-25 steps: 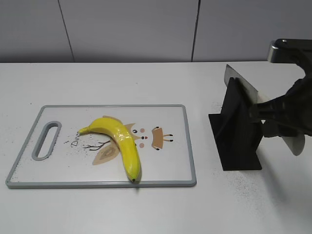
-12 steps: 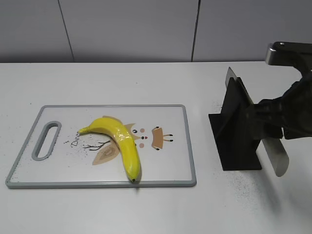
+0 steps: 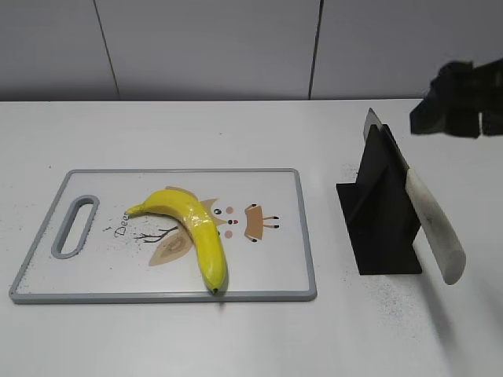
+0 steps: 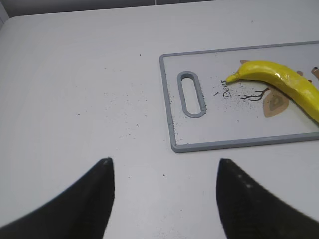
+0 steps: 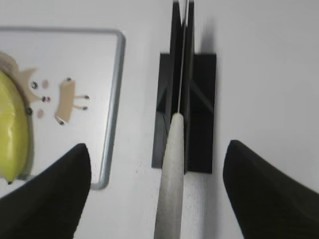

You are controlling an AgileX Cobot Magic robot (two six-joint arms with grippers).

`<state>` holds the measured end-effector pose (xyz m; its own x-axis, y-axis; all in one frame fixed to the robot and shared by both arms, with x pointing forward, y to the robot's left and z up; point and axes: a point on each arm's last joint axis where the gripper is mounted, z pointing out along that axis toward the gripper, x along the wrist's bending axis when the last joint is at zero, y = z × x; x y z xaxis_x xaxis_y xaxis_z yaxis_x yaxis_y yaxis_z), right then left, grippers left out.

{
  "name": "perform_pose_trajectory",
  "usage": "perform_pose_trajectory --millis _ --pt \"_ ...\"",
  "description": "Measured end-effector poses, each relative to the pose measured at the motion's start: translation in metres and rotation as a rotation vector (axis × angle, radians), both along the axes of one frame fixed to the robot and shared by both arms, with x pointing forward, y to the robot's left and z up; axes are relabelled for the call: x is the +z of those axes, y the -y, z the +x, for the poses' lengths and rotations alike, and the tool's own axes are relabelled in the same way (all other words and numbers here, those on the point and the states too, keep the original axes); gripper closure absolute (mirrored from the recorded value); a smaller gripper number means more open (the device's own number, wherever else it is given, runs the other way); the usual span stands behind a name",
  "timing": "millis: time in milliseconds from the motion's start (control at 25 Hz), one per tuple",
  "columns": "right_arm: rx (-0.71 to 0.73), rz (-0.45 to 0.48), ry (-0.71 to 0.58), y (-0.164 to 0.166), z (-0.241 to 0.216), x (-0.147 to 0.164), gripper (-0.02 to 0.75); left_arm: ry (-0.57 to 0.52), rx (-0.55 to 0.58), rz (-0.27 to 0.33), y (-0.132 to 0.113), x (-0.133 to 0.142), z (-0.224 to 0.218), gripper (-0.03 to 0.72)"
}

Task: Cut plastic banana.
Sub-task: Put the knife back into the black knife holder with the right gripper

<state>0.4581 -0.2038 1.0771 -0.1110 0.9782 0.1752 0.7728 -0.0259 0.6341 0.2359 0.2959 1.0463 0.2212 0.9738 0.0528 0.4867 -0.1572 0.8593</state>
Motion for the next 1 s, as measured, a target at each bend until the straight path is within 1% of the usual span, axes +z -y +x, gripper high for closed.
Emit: perform_pose_trajectory --millis 120,280,440,560,720,1000 --pt "0.050 0.002 0.122 0.008 -0.017 0.027 0.111 0.000 0.000 0.000 0.000 0.000 0.000 0.091" --pt "0.133 -0.066 0.230 0.025 -0.050 0.054 0.121 0.000 0.000 0.000 0.000 0.000 0.000 0.093" --pt "0.188 -0.148 0.225 0.041 -0.083 0.063 0.135 0.000 0.000 0.000 0.000 0.000 0.000 0.093" --pt "0.234 -0.158 0.221 0.050 -0.108 0.057 0.141 0.000 0.000 0.000 0.000 0.000 0.000 0.093" --pt "0.296 -0.110 0.223 0.057 -0.138 0.036 0.143 0.000 0.000 0.000 0.000 0.000 0.000 0.093" --pt "0.311 -0.069 0.263 0.074 -0.182 -0.006 0.144 0.000 0.000 0.000 0.000 0.000 0.000 0.093"
